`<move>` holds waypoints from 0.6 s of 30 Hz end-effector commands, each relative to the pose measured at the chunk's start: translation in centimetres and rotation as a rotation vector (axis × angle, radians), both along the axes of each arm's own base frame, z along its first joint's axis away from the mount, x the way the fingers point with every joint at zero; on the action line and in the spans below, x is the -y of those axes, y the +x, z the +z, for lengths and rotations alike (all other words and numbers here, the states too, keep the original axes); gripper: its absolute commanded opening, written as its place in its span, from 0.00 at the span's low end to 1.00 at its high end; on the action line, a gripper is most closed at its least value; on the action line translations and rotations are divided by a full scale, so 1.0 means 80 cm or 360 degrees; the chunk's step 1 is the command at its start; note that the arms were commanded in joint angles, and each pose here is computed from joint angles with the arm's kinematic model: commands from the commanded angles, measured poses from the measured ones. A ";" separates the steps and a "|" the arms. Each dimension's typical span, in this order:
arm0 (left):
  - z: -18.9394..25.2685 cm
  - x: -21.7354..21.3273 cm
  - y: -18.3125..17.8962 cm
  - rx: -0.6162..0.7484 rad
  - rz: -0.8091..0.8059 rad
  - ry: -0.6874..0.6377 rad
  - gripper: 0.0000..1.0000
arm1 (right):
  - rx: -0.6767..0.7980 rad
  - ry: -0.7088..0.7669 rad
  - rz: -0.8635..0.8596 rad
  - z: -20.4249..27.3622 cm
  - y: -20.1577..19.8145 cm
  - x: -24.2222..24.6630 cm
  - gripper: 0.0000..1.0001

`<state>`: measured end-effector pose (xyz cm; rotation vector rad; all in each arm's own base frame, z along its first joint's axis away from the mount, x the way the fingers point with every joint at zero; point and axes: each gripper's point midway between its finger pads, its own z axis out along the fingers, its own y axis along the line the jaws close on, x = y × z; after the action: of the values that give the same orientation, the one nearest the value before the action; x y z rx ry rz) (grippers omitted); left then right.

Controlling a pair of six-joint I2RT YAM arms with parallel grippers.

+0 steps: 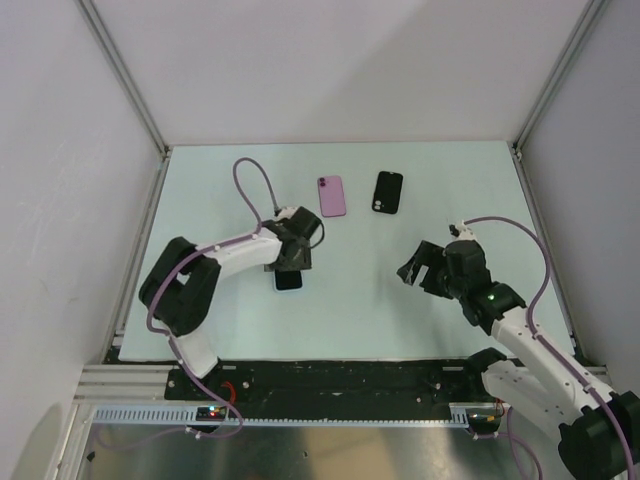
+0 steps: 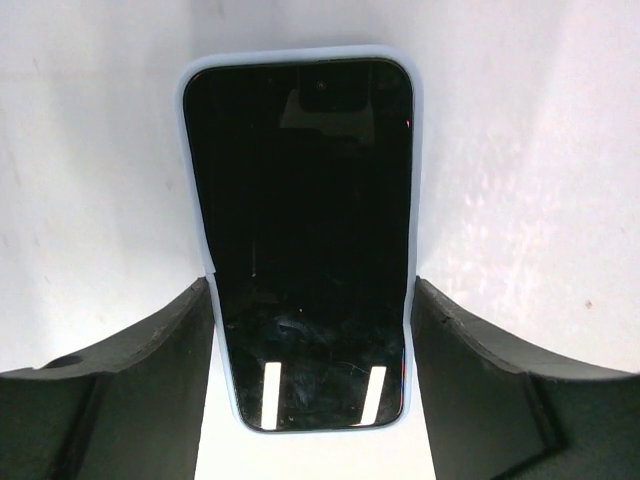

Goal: Put the phone into the phone case

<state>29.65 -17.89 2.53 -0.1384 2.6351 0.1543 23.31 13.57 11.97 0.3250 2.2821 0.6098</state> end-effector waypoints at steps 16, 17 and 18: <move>-0.010 -0.041 0.054 -0.0088 -0.0460 -0.0116 0.70 | -0.0011 0.0011 0.0030 -0.021 0.062 -0.030 0.88; -0.007 -0.045 0.054 -0.0082 -0.0437 -0.0110 0.80 | -0.0005 0.0001 0.0037 -0.019 0.067 -0.032 0.88; -0.005 -0.047 0.054 -0.0074 -0.0419 -0.0111 0.86 | -0.0017 -0.0015 0.0043 -0.020 0.073 -0.034 0.88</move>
<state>33.34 -14.10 1.62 0.1689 2.7002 -0.0014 26.16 15.49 8.05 0.3304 2.3771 0.6066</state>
